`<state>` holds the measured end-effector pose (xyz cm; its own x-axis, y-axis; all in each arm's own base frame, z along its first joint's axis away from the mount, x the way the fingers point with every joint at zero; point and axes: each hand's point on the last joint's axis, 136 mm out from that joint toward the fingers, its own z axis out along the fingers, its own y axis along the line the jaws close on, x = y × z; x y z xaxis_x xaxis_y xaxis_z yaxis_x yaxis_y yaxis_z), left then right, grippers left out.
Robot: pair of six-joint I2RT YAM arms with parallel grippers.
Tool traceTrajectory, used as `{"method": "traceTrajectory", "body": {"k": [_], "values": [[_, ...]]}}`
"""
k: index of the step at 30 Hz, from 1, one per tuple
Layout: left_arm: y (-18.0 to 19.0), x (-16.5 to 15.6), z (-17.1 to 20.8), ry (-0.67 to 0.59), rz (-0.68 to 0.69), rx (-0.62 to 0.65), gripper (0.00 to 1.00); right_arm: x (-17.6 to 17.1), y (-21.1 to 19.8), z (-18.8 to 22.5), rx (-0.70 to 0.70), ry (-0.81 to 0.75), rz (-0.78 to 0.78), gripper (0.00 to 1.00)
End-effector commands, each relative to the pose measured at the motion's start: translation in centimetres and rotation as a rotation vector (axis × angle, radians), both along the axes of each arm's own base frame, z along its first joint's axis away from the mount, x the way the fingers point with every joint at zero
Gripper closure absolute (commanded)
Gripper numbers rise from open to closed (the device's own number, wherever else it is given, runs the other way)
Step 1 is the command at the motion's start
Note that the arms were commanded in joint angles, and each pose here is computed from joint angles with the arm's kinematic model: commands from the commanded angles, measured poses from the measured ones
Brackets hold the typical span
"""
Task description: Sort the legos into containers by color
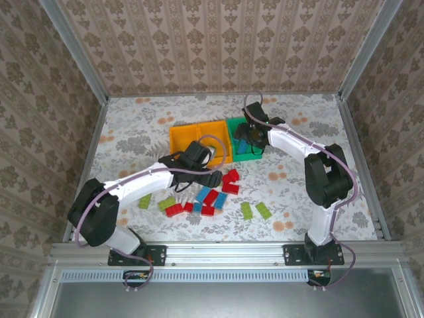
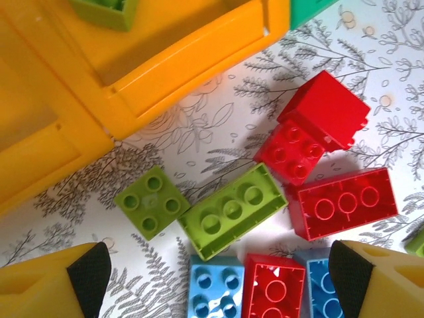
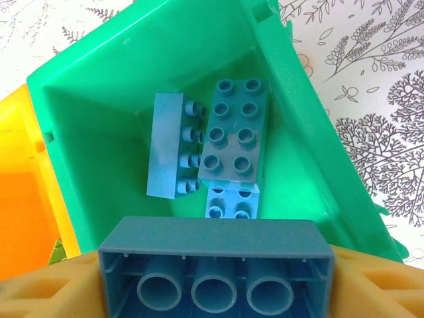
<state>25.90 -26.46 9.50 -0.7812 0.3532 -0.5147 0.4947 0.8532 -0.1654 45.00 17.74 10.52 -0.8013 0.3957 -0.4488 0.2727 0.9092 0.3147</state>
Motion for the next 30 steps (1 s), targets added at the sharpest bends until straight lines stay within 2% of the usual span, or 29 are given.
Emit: {"method": "traceTrajectory", "body": {"k": [1,6,9,14,18,24,30], "values": [[1.2,0.0,0.1,-0.008,0.059,0.019,0.11,0.0,-0.1,-0.3,-0.009,0.030,0.006,0.22],[1.5,0.3,-0.6,0.034,0.112,0.046,0.11,-0.2,0.4,0.3,0.012,0.023,0.022,0.19],[2.0,0.4,-1.8,0.106,0.184,0.067,0.13,-0.4,0.5,1.1,0.016,0.005,0.029,0.18],[2.6,0.7,-3.8,0.208,0.308,0.038,0.15,-1.0,0.2,2.8,0.018,-0.038,0.027,0.18],[2.8,1.6,-4.4,0.233,0.373,-0.001,0.17,-1.9,-0.1,4.1,0.022,-0.081,0.023,0.17],[2.0,3.2,-4.7,0.241,0.396,-0.020,0.20,-4.1,-0.9,4.2,-0.048,-0.093,0.041,0.17],[1.4,3.7,-5.5,0.260,0.398,-0.021,0.24,-7.6,-2.8,2.5,-0.123,-0.050,0.029,0.16]]}}
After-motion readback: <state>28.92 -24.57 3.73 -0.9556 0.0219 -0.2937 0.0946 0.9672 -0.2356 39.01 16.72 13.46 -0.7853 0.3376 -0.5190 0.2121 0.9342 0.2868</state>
